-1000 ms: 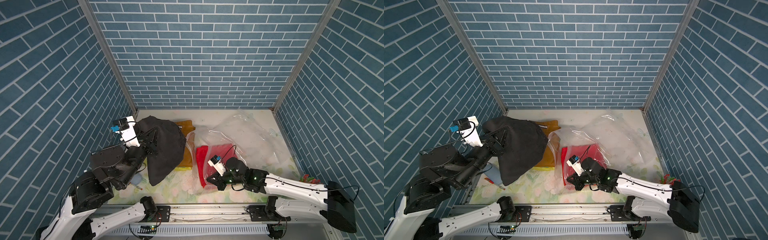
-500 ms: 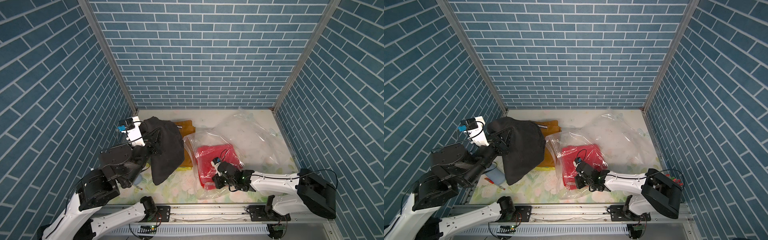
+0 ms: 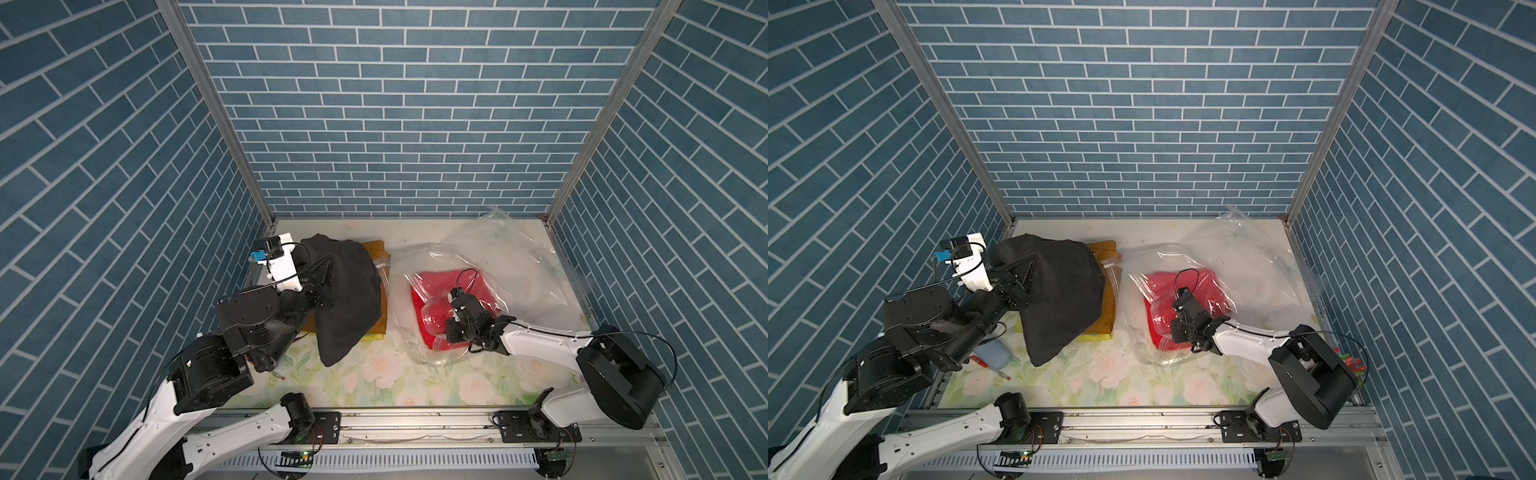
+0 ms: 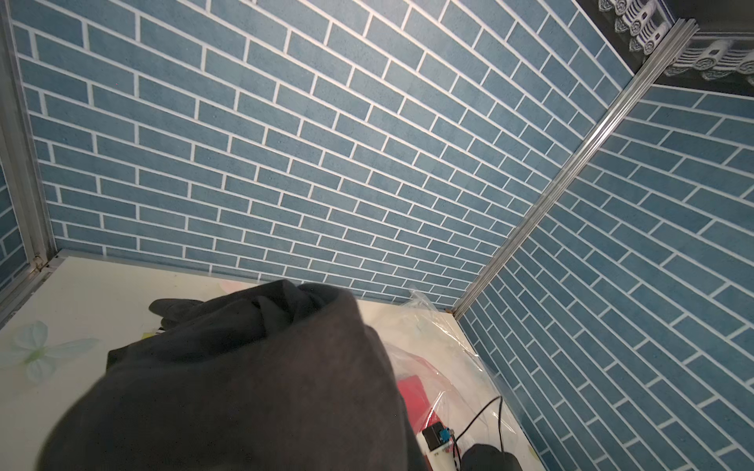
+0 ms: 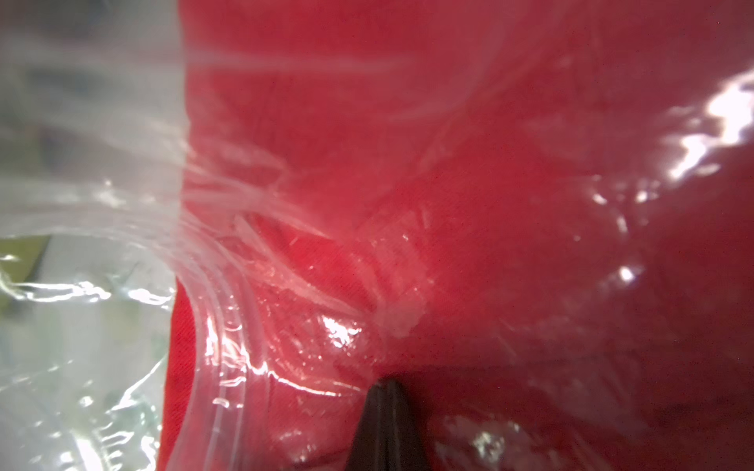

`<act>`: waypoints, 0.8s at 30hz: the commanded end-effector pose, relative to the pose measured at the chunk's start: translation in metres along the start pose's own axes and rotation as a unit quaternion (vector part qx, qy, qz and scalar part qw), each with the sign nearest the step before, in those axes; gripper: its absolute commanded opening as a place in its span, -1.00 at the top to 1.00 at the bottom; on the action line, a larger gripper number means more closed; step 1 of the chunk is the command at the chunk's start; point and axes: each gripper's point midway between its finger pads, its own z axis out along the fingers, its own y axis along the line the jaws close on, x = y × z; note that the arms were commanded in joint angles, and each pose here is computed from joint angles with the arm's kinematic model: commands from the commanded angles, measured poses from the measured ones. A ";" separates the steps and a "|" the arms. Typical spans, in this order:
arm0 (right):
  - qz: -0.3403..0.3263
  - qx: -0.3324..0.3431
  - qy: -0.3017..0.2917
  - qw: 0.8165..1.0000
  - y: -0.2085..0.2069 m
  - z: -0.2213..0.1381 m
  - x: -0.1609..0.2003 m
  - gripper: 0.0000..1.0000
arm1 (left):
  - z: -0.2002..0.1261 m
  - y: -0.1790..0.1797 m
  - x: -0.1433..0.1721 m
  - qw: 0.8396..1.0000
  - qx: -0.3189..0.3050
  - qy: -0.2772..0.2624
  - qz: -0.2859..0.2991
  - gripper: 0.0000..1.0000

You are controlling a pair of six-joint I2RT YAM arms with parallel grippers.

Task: Take the trousers out of the vacuum bag
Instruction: Adjust the vacuum bag at the center of the board.

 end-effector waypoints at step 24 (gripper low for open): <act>-0.089 -0.274 -0.200 0.936 0.116 -0.202 -0.080 -0.50 | 0.074 -0.011 0.018 0.997 -0.080 0.000 -0.005 1.00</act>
